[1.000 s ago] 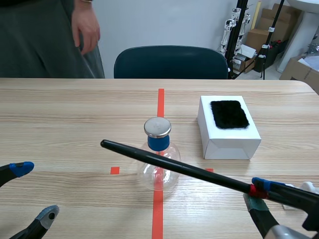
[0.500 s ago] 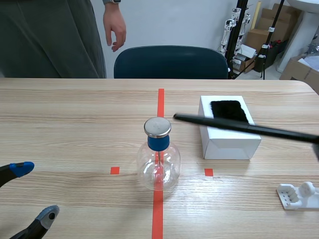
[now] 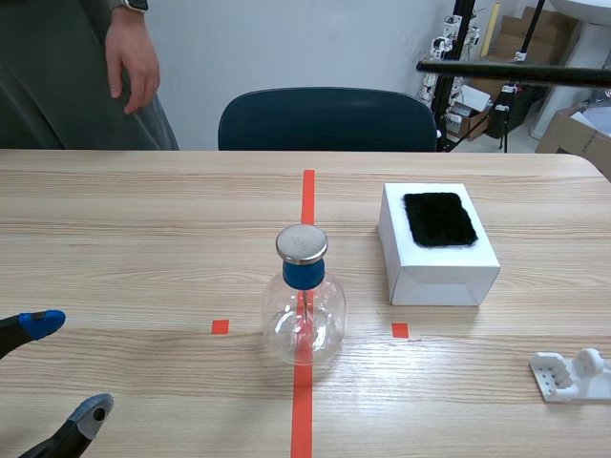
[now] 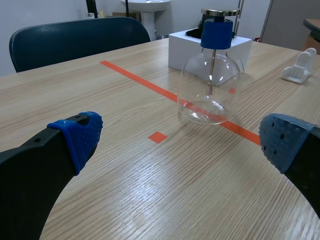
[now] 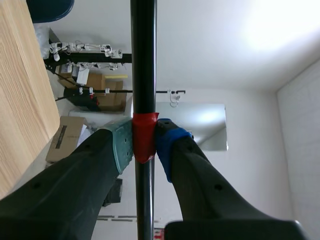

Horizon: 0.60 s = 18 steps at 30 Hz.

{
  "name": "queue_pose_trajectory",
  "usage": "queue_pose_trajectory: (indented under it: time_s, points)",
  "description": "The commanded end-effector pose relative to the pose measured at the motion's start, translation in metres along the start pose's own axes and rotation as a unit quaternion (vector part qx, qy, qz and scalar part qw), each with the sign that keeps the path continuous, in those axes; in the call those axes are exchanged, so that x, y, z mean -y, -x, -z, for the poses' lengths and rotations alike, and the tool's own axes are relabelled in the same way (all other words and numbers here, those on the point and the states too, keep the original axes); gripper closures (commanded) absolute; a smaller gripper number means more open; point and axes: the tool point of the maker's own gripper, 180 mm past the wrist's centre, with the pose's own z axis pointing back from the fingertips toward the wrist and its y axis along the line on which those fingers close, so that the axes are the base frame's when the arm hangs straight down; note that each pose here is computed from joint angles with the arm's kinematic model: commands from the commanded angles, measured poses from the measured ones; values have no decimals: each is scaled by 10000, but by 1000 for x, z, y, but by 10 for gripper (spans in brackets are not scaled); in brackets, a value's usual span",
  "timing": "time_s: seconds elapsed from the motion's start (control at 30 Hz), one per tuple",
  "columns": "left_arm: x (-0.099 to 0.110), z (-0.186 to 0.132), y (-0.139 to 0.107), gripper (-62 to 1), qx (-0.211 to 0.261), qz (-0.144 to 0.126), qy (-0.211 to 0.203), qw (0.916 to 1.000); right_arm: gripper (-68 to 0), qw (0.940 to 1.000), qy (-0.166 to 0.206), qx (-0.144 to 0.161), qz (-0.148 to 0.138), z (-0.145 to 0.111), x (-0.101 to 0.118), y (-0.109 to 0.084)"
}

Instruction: Do the electroscope experiment. move the rod toward and away from the electroscope

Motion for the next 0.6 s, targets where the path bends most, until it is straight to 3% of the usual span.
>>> queue_pose_trajectory:
  time_s: [0.0, 0.37, 0.57]
  points:
    - [-3, 2, -7, -623, 143, 33, 4, 9999, -77, 9995, 190, 169, -189, 4, 13, -7]
    - [-3, 2, -7, -623, 143, 33, 4, 9999, -77, 9921, 212, 719, -1005, 21, 5, -47]
    - [-3, 2, -7, -623, 145, 33, 4, 9999, -77, 9866, -21, 981, -1304, 22, -20, -64]
